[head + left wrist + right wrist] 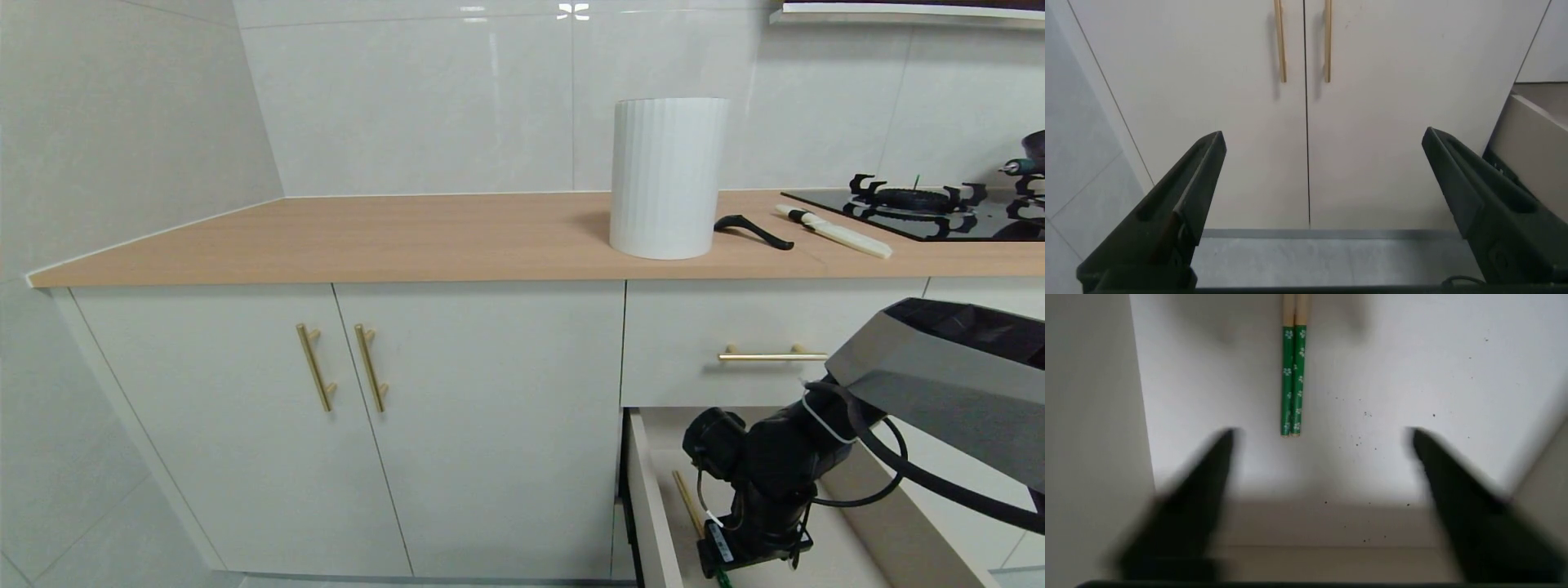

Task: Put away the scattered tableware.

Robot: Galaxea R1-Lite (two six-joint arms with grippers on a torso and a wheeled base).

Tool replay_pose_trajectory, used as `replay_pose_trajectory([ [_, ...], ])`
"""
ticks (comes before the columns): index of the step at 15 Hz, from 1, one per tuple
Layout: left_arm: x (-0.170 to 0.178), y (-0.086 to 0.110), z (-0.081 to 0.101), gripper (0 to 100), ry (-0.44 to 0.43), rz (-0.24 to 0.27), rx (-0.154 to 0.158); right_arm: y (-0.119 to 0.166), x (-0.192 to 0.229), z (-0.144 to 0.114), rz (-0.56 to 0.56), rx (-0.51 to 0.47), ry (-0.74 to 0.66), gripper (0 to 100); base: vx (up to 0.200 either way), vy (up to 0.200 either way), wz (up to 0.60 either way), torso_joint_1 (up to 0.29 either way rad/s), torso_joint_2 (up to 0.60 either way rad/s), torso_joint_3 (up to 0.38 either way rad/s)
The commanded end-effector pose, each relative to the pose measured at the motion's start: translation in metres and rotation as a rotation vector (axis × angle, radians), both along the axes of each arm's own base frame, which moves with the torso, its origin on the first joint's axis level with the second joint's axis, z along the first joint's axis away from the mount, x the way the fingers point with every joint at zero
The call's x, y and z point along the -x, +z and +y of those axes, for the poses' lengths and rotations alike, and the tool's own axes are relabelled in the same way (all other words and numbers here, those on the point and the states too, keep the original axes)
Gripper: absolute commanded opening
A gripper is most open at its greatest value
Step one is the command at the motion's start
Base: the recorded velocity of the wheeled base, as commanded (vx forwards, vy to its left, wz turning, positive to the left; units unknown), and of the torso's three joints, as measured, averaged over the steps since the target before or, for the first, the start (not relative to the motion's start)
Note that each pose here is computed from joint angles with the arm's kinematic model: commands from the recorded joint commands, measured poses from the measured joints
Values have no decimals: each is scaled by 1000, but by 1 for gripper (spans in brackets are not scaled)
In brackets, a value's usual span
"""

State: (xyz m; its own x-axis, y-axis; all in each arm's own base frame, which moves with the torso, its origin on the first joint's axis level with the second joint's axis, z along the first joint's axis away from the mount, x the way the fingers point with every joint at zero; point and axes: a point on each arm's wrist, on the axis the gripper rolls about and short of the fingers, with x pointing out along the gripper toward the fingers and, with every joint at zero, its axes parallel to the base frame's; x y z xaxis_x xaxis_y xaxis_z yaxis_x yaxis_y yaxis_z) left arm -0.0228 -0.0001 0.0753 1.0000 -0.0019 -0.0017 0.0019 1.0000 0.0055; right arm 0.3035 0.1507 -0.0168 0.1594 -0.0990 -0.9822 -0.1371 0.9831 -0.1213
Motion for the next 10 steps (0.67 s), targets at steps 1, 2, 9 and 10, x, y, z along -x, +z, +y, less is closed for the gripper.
replay_pose_trajectory([
  [1, 0, 0, 0, 100, 0, 0, -1, 1, 0, 0, -4, -2, 1, 100, 0, 0, 0, 0, 0, 0],
  [2, 0, 0, 0, 100, 0, 0, -1, 2, 0, 0, -5, -3, 1, 100, 0, 0, 0, 0, 0, 0],
  [9, 0, 0, 0, 100, 0, 0, -1, 83, 11, -16, -181, -93, -29, 100, 0, 0, 0, 0, 0, 0],
  [10, 0, 0, 0, 100, 0, 0, 1, 110, 15, -28, -245, -124, -55, 100, 0, 0, 0, 0, 0, 0],
])
